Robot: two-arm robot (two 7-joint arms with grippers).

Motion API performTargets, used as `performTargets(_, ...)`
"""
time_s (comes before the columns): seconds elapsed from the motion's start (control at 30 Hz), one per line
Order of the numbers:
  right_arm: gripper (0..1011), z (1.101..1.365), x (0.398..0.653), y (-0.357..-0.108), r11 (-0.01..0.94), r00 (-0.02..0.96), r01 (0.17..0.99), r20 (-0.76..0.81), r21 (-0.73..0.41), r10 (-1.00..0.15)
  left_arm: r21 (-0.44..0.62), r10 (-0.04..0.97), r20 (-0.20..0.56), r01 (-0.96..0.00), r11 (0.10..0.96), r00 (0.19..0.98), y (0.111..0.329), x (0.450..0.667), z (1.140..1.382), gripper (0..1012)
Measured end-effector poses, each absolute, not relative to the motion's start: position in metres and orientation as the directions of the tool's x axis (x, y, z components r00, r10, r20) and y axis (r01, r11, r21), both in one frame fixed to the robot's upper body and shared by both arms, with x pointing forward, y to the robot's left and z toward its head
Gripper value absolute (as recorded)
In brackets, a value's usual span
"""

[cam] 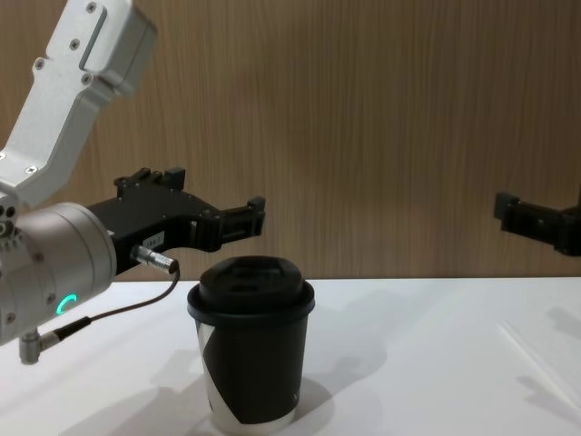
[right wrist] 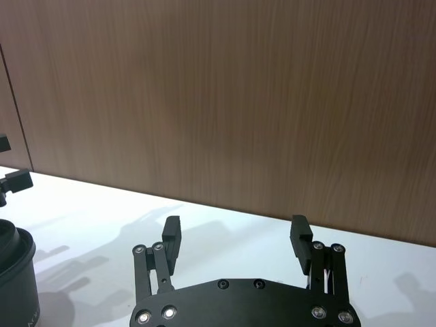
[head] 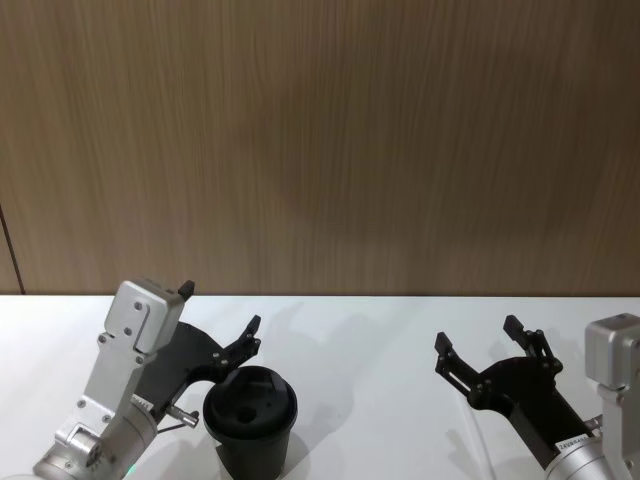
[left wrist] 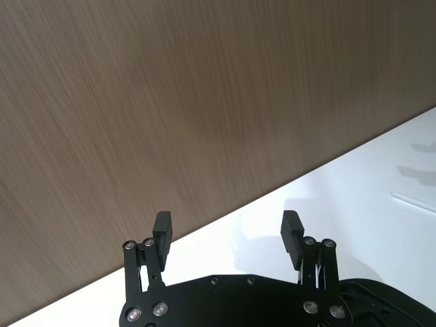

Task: Pick up the straw with one hand, pass it to the other hand, and insert it into the cup.

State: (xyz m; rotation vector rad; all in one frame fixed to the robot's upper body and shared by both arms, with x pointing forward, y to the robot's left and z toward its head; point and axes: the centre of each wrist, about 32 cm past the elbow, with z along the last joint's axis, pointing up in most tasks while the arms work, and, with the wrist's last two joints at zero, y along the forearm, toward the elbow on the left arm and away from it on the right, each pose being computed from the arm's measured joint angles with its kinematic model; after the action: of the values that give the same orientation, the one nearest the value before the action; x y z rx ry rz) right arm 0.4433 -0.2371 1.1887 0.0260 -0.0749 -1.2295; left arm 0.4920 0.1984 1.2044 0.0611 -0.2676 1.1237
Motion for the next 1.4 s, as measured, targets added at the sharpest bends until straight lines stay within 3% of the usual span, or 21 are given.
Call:
performTargets(0.43, 1001, 1.191, 0.447, -0.236, 0.340, 0.339, 0.940, 0.051, 0.020, -0.939, -0.086, 0.882, 0.242, -0.897, 0.434, 0.404, 0.198, 0.492, 1.204, 1003)
performTargets(0.83, 1001, 1.201, 0.455, -0.229, 0.334, 0.342, 0.934, 0.049, -0.125, -0.939, -0.086, 0.882, 0.242, -0.897, 0.434, 0.404, 0.198, 0.492, 1.204, 1003)
performTargets(1.4, 1001, 1.218, 0.456, -0.211, 0.229, 0.261, 0.916, 0.055, -0.330, -0.964, -0.086, 0.882, 0.242, -0.897, 0.434, 0.404, 0.198, 0.492, 1.204, 1004)
